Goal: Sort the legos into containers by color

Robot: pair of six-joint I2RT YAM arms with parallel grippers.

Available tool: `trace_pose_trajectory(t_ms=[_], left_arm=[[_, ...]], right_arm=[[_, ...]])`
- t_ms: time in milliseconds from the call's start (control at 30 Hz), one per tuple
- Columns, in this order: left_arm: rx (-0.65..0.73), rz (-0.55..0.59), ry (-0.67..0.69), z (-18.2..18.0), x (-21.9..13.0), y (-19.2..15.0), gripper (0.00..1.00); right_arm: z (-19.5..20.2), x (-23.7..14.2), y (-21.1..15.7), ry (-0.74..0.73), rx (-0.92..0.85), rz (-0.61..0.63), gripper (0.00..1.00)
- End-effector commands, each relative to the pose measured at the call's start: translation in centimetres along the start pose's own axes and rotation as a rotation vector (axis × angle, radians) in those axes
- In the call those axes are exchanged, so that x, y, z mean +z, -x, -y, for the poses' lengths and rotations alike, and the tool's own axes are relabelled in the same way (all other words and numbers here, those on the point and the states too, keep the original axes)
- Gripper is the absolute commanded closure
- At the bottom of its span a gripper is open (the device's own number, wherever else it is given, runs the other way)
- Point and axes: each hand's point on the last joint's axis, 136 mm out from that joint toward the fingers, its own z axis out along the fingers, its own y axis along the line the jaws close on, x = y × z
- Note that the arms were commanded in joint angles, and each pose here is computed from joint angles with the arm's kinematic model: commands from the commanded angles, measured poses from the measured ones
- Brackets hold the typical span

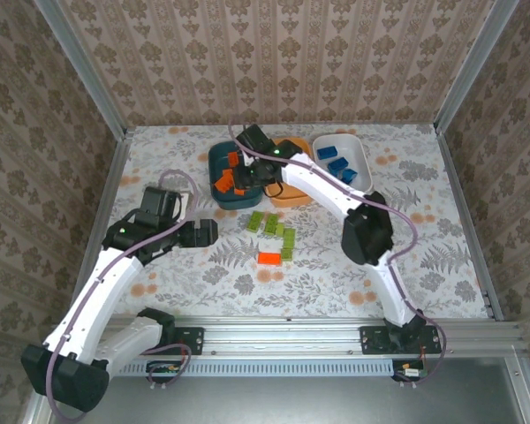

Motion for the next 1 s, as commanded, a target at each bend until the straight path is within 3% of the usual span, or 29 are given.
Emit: trace_pose_trajectory(t_ms=[0, 200, 300, 400, 500, 700, 800, 967], left_arm=[[-0.04, -0.031, -0.001, -0.4, 0.1, -1.1, 0.0], [-0.056, -0.042, 0.001, -0.7, 0.3, -1.3, 0.0], [-0.06, -0.043, 0.002, -0.9, 0.4, -1.3, 0.0], [-0.064, -0.047, -0.001, -0.9, 0.5, -1.2, 0.0], [-0.066, -0.044, -0.007, -0.8, 0.5, -1.1, 0.0], [-0.07, -0.031, -0.034, -0.3, 0.4, -0.8, 0.0], [-0.072, -0.023, -0.054, 0.2, 0.5, -0.5, 0.0], [-0.062, -0.018, -0.08, 1.0, 1.2, -0.4, 0.0]], right_arm=[[0.1, 2.2, -0.2, 0.022, -0.039, -0.068, 0.74], [0.4, 6.2, 0.4, 0.063, 0.008, -0.081, 0.65], [0.3, 6.3, 0.8, 0.074, 0.016, -0.069, 0.53], [-0.2, 5.5, 1.5, 0.091, 0.01, -0.047, 0.47], [-1.0, 3.5, 2.4, 0.112, 0.0, -0.018, 0.45], [-1.5, -4.6, 3.0, 0.055, -0.066, 0.032, 0.41], [-0.3, -8.1, 0.9, 0.007, -0.071, 0.019, 0.38], [3.7, -10.2, -6.9, -0.075, 0.008, -0.048, 0.35]])
